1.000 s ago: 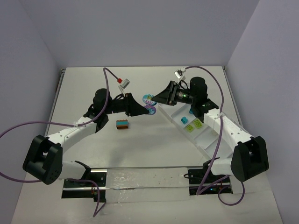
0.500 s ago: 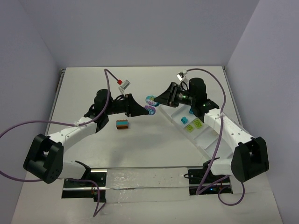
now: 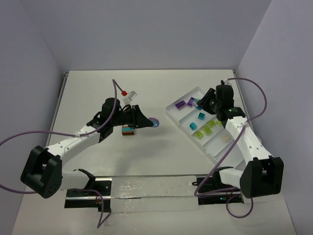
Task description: Sort the legos into containers by color
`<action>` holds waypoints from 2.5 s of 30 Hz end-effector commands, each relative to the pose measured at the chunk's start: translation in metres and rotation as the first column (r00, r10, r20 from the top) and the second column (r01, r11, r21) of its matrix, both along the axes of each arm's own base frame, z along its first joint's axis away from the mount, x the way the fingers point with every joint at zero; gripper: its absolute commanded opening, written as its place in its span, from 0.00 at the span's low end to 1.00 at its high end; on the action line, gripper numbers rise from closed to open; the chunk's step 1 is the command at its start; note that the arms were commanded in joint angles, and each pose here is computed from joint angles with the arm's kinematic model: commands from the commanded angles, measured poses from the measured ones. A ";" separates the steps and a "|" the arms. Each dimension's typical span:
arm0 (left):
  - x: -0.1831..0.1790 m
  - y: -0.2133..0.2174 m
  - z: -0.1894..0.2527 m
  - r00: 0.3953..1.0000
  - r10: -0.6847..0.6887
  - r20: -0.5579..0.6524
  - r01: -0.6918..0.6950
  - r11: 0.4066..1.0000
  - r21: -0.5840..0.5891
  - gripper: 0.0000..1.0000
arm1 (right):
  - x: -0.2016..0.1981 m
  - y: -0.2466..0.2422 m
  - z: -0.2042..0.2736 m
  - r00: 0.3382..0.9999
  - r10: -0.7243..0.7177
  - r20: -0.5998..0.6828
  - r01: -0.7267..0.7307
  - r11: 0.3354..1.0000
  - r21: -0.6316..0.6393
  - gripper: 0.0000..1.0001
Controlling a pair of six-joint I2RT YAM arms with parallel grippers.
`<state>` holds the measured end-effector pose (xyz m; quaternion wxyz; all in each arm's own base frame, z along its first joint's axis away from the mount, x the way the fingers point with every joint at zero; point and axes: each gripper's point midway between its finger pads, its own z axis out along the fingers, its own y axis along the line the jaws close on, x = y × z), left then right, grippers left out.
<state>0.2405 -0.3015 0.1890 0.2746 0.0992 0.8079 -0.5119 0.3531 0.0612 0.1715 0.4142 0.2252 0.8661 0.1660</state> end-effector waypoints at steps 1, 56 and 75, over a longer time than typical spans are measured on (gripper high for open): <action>0.010 -0.015 0.028 0.995 0.010 0.099 -0.012 1.000 0.020 0.00 | 0.014 -0.022 -0.020 0.997 -0.058 -0.052 0.052 0.993 -0.107 0.00; 0.010 -0.049 0.037 0.996 -0.005 0.092 0.000 0.999 0.052 0.00 | 0.028 -0.046 0.003 0.990 -0.136 -0.043 0.128 0.981 -0.144 0.69; 0.022 -0.121 0.034 0.990 -0.127 0.055 0.122 0.989 0.080 0.00 | -0.046 -0.037 0.052 0.987 -0.085 0.137 0.096 0.993 -0.073 0.68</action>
